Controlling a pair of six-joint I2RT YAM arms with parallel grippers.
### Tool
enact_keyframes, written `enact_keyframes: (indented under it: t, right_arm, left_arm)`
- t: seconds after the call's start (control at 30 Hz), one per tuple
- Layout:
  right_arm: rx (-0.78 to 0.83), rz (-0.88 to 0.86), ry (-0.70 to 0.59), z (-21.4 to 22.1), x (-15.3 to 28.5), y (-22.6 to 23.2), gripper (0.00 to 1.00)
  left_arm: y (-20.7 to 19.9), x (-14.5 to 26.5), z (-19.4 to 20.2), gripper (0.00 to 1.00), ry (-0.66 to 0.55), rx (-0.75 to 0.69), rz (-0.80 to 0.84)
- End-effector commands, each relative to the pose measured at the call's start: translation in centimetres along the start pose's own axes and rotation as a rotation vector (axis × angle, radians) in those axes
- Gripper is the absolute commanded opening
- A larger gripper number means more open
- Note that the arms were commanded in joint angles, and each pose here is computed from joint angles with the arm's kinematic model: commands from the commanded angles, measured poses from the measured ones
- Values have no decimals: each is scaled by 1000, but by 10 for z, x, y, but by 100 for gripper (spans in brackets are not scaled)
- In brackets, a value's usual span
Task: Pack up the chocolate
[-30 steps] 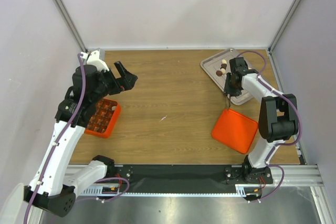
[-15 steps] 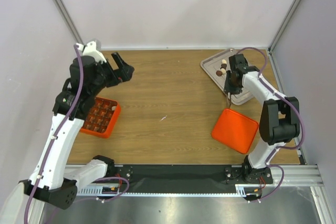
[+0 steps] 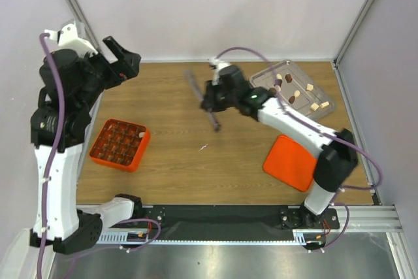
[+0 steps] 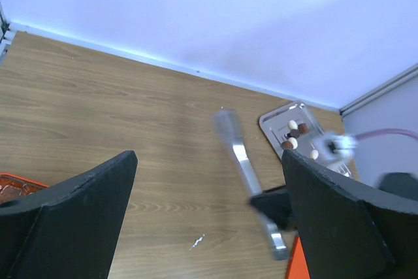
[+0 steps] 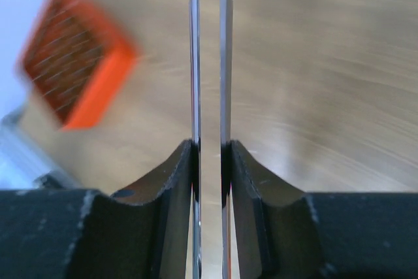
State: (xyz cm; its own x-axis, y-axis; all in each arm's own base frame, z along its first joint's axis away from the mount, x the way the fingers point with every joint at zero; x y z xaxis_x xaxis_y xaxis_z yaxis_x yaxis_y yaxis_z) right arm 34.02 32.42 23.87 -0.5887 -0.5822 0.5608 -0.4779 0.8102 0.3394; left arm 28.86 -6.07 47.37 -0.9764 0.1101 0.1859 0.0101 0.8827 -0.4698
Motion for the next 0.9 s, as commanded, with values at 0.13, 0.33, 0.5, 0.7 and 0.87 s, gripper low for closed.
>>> enact_keyframes:
  t: [0.13,0.33,0.5,0.7,0.87]
  right_arm:
    - [116,-379,-56,-2,-64,153,8]
    - [201,-438,74,51,-106,202,8]
    - [231,-440,140,87,-122,212,9]
    - [255,-412,214,121,-135,210,10]
    - [285,-331,227,132,-144,195,11]
  left_arm:
    - [-10,45,-16,100,-66,21,68]
    - [-3,53,-12,100,-75,20,54]
    - [4,54,-6,100,-75,12,32]
    - [6,52,-1,100,-65,10,28]
    - [6,52,-1,100,-72,12,34]
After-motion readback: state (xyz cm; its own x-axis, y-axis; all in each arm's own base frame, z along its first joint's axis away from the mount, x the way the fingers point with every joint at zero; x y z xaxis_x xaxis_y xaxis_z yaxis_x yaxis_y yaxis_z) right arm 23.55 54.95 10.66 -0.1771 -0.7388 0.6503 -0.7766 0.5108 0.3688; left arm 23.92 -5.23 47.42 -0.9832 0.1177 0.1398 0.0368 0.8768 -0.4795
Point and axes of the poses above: each gripper's point midway between its finger pads, its own x axis back along the fingers, its own y axis along the line the jaws close on, z = x × y, the point moved 1 cm from there along x, back along the fingers, and after that the axes turned 4 degrees about x, right-handed, at the moved point
